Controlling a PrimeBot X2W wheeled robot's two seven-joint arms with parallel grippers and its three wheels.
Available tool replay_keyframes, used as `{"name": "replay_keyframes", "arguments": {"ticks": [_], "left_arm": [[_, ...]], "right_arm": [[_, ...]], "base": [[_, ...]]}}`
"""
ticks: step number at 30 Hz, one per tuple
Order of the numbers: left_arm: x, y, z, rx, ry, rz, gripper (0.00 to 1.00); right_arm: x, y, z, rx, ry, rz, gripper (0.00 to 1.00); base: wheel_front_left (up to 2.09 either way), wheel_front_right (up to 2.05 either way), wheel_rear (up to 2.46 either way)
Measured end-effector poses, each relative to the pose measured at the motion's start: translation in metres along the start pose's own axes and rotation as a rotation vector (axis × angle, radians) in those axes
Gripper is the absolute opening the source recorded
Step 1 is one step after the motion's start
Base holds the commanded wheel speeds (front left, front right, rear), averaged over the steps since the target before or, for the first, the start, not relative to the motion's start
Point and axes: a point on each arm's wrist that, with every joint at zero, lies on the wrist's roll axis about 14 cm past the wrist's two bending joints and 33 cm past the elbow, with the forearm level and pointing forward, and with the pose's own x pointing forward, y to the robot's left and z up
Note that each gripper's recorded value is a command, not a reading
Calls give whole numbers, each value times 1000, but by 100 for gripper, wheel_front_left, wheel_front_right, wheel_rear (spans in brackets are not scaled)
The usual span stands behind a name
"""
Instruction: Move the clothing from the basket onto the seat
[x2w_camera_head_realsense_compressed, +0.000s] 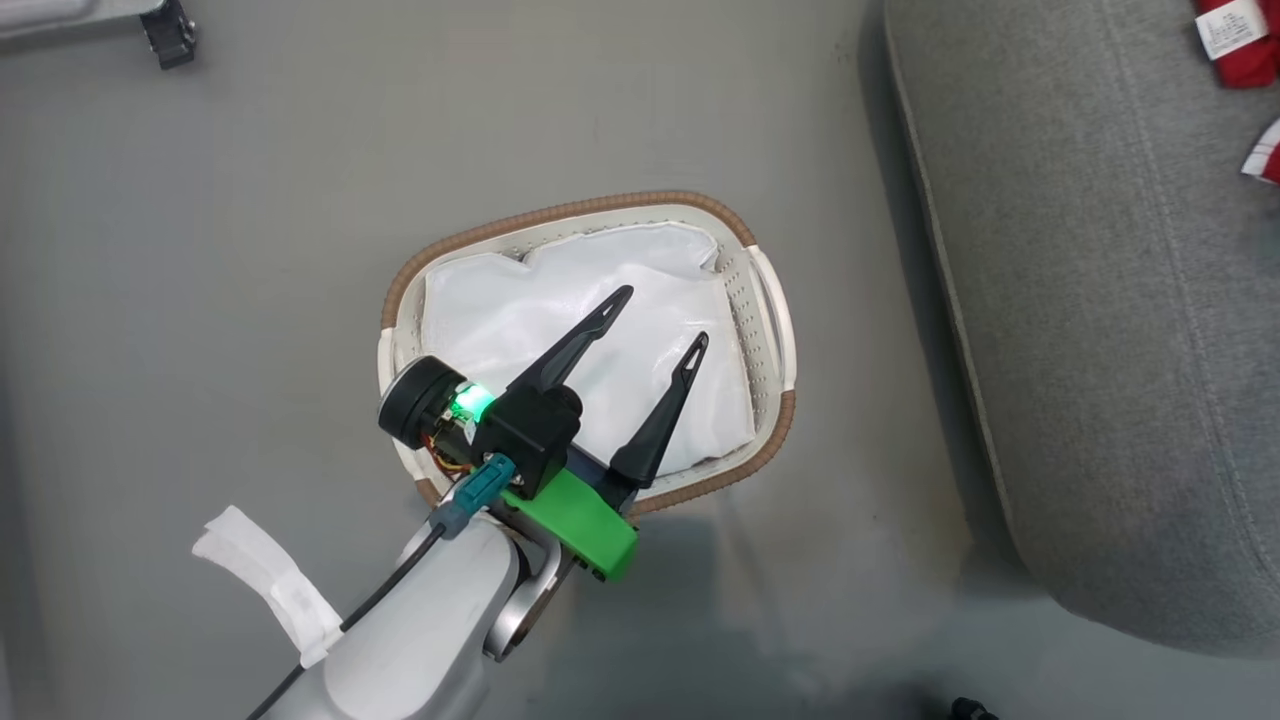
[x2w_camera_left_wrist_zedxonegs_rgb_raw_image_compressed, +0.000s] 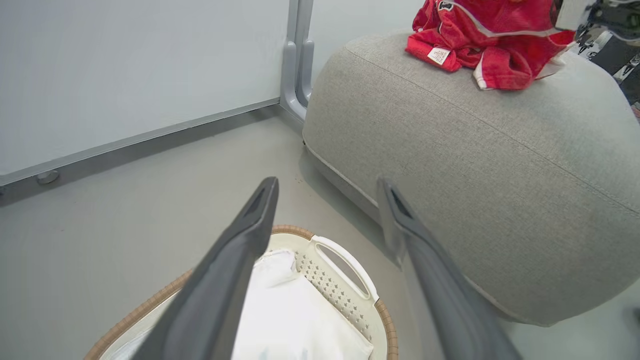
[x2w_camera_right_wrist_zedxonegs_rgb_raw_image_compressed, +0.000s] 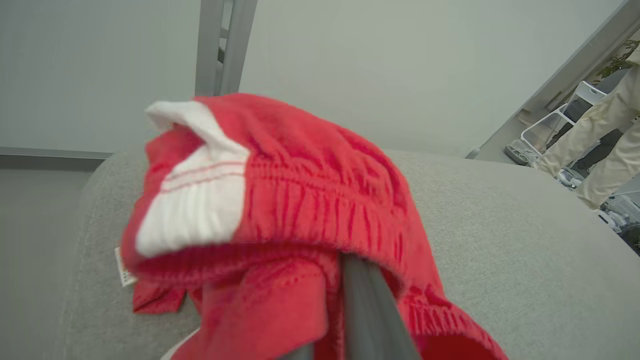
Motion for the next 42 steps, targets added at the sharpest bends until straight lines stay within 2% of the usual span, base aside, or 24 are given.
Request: {"name": "replay_keyframes", "arguments": {"ticks": [2,4,6,7,8,14,20,29,36,42], "left_arm": [[-2,4,-9,-12,19,7,100],[-2,7,-16,-20,34,10,100],[-2,9,-21,-24,44,11,100],[-2,9,-22,-24,46,10,100],[-1,8,-22,-25,47,8,100],[4,0,-16,-16,34,-17,100],[8,-8,-5,1,15,-37,100],[5,-21,19,12,-32,-35,100],[-10,-18,44,-8,-92,46,100],[-32,-7,63,-10,-143,139,100]], "right_arm": [[2,17,-19,12,38,23,0],[4,25,-30,16,59,34,5],[7,31,-35,21,66,43,20],[6,33,-35,26,67,46,47],[6,35,-35,26,65,48,100],[-6,35,-23,17,33,62,100],[-36,42,-16,24,7,95,100],[-74,29,4,41,-49,85,100],[-88,22,42,42,-146,93,100],[-97,32,80,62,-242,128,100]], "base": [[0,0,0],[0,0,0],[0,0,0],[0,0,0],[0,0,0],[0,0,0],[0,0,0],[0,0,0],[0,0,0],[0,0,0]]}}
